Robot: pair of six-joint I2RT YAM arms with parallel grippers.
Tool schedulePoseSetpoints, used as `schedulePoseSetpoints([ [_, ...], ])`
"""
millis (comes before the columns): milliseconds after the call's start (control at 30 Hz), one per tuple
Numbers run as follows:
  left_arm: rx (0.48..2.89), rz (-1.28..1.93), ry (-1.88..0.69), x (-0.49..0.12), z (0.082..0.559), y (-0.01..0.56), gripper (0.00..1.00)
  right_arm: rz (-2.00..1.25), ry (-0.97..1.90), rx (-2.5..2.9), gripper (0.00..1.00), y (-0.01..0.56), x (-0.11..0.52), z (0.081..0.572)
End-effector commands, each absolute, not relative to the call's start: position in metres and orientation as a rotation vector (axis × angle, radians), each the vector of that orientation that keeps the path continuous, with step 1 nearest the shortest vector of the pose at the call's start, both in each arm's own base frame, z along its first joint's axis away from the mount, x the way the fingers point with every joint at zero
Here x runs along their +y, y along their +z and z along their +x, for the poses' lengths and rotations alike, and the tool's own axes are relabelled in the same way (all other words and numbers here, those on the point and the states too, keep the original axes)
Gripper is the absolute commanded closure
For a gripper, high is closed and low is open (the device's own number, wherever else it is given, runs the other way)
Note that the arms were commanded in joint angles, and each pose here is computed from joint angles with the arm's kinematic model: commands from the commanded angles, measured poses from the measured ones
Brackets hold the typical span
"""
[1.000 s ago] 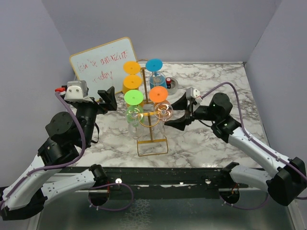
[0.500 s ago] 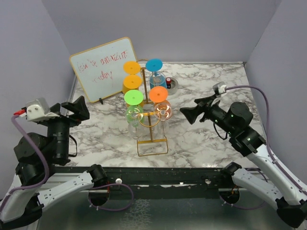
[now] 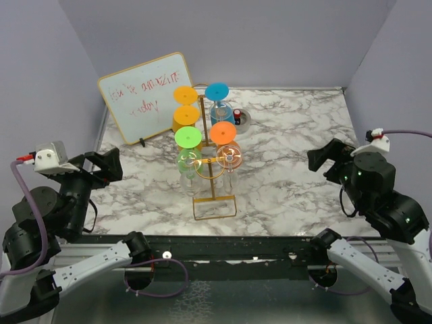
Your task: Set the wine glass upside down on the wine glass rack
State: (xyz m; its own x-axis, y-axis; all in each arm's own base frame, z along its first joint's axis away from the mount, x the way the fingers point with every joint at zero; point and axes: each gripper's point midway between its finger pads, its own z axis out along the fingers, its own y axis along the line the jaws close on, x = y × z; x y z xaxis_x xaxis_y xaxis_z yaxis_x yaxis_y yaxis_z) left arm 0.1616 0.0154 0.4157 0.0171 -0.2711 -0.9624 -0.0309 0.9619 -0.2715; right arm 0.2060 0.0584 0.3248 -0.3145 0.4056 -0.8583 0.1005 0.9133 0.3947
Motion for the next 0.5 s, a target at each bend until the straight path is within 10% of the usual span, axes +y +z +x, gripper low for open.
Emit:
schedulePoseSetpoints([
  [0,1.598,-0.132,-0.246,0.007,0.152,0.415,0.01,0.455,0.153,1.907,0.01,0.327,0.017,0.180],
  [467,1.582,-0.135,-0.266,0.010,0.149,0.424,0.01,0.399,0.232,1.820,0.02,0.355,0.022,0.180],
])
